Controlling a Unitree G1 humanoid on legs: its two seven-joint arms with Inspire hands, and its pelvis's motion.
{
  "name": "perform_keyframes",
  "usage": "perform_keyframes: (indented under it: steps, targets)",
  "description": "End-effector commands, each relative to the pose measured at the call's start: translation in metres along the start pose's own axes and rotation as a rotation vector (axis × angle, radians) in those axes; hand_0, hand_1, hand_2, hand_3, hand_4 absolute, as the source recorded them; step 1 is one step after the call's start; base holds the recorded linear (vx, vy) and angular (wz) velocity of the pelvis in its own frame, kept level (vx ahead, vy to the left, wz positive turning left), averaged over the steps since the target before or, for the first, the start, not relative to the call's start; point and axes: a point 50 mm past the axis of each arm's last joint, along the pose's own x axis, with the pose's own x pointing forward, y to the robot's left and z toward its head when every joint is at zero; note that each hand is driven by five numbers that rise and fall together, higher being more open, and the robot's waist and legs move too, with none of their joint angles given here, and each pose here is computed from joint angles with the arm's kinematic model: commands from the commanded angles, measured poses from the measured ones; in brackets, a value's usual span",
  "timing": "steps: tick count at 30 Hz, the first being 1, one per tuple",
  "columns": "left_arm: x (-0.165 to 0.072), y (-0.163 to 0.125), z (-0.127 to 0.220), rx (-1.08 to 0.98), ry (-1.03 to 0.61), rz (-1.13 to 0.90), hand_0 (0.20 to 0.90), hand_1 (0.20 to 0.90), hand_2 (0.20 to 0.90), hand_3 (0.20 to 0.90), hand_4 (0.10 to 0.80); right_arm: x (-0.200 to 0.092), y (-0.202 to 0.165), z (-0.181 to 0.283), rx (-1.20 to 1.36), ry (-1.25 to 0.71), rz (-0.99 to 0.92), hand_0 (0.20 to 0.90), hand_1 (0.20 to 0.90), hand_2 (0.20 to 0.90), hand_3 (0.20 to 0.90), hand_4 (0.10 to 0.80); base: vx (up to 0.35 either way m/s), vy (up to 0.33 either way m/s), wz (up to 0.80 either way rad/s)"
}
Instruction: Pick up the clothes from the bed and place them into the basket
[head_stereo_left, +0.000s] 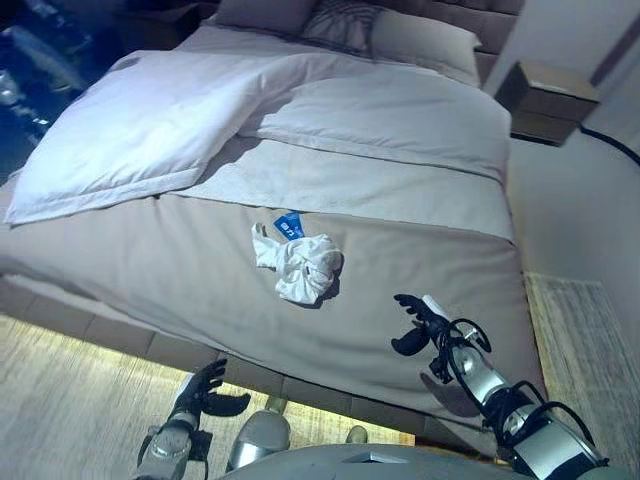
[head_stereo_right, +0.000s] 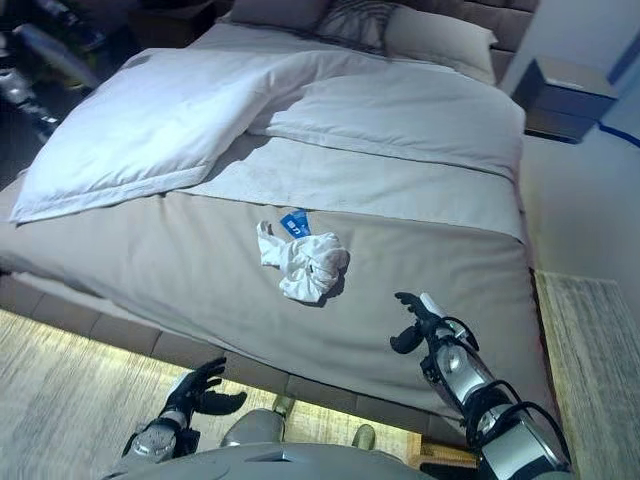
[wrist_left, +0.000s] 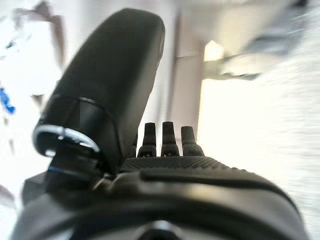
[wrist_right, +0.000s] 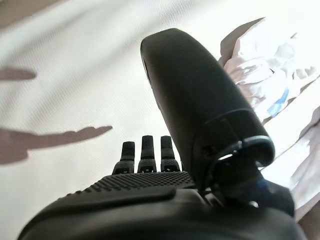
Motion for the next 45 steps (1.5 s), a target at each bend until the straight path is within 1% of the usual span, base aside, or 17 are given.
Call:
perform_keyframes:
  steps: [1,2,3,5,8,13,16,18,20,23,31,36,37,39,40,41,45]
  targets:
    - [0.015,0.018,0.056,-0.037,-0.212,0.040,0.900,0.900,0.900,0.900,0.800,0.021,-0.096,0.090,-0.109,-0.283,-0.330,0.900,0.900,0.900,0.900,0.800,-0.138,-0.097,0.21]
    - [0.016,0.020,0.059,-0.046,-0.220,0.043,0.900,0.900,0.900,0.900,0.800,0.021,-0.099,0.094,-0.109,-0.287,-0.343,0.900,0.900,0.900,0.900,0.800,-0.204,-0.174,0.33]
    - [0.017,0.028,0.074,-0.066,-0.268,0.048,0.900,0.900,0.900,0.900,0.800,0.021,-0.120,0.110,-0.144,-0.317,-0.420,0.900,0.900,0.900,0.900,0.800,-0.129,-0.151,0.39]
    - [0.018,0.033,0.083,-0.066,-0.300,0.047,0.900,0.900,0.900,0.900,0.800,0.020,-0.131,0.119,-0.157,-0.333,-0.456,0.900,0.900,0.900,0.900,0.800,-0.093,-0.137,0.36]
    - [0.018,0.045,0.110,-0.069,-0.397,0.055,0.900,0.900,0.900,0.900,0.800,0.015,-0.168,0.147,-0.172,-0.354,-0.551,0.900,0.900,0.900,0.900,0.800,-0.053,-0.155,0.33]
    - [0.015,0.049,0.121,-0.077,-0.457,0.062,0.900,0.900,0.900,0.900,0.800,0.010,-0.191,0.165,-0.194,-0.347,-0.601,0.900,0.900,0.900,0.900,0.800,0.026,-0.081,0.13]
    - [0.014,0.053,0.124,-0.114,-0.474,0.078,0.900,0.900,0.900,0.900,0.800,0.006,-0.215,0.166,-0.149,-0.257,-0.639,0.900,0.900,0.900,0.900,0.800,0.092,-0.074,0.15]
    - [0.012,0.056,0.130,-0.131,-0.502,0.080,0.900,0.900,0.900,0.900,0.800,0.001,-0.235,0.155,-0.181,-0.105,-0.716,0.900,0.900,0.900,0.900,0.800,-0.025,-0.015,0.23]
    - [0.011,0.057,0.134,-0.145,-0.529,0.078,0.900,0.900,0.900,0.900,0.800,-0.003,-0.246,0.150,-0.164,-0.042,-0.744,0.900,0.900,0.900,0.900,0.800,-0.094,0.045,0.24]
    - [0.006,0.059,0.144,-0.262,-0.603,0.088,0.900,0.900,0.900,0.900,0.800,-0.016,-0.273,0.149,-0.153,0.039,-0.791,0.900,0.900,0.900,0.900,0.800,-0.154,0.178,0.18]
    - [0.000,0.068,0.155,-0.368,-0.637,0.111,0.900,0.900,0.900,0.900,0.800,-0.032,-0.297,0.167,-0.128,-0.056,-0.805,0.900,0.900,0.900,0.900,0.800,-0.097,0.103,-0.06]
    - [-0.004,0.078,0.146,-0.419,-0.628,0.141,0.900,0.900,0.900,0.900,0.800,-0.031,-0.297,0.171,-0.107,-0.108,-0.740,0.900,0.900,0.900,0.900,0.800,-0.028,0.042,0.06]
    - [-0.004,0.080,0.144,-0.423,-0.623,0.145,0.900,0.900,0.900,0.900,0.800,-0.031,-0.297,0.171,-0.096,-0.111,-0.730,0.731,0.731,0.731,0.702,0.602,0.011,0.017,-0.36]
    - [-0.004,0.081,0.140,-0.424,-0.619,0.145,0.900,0.900,0.900,0.900,0.800,-0.030,-0.295,0.169,-0.101,-0.108,-0.710,0.592,0.592,0.592,0.540,0.440,0.017,0.021,-0.35]
    - [-0.004,0.081,0.139,-0.426,-0.619,0.143,0.900,0.900,0.900,0.900,0.800,-0.030,-0.295,0.168,-0.099,-0.109,-0.703,0.394,0.394,0.394,0.310,0.210,0.020,0.011,0.16]
    - [-0.005,0.081,0.139,-0.428,-0.622,0.140,0.900,0.900,0.900,0.900,0.800,-0.029,-0.294,0.167,-0.094,-0.111,-0.699,0.300,0.300,0.300,0.200,0.100,0.023,0.000,0.25]
    - [-0.007,0.080,0.139,-0.417,-0.631,0.125,0.900,0.900,0.900,0.900,0.800,-0.028,-0.293,0.160,-0.077,-0.099,-0.695,0.300,0.300,0.300,0.200,0.100,0.017,-0.015,0.06]
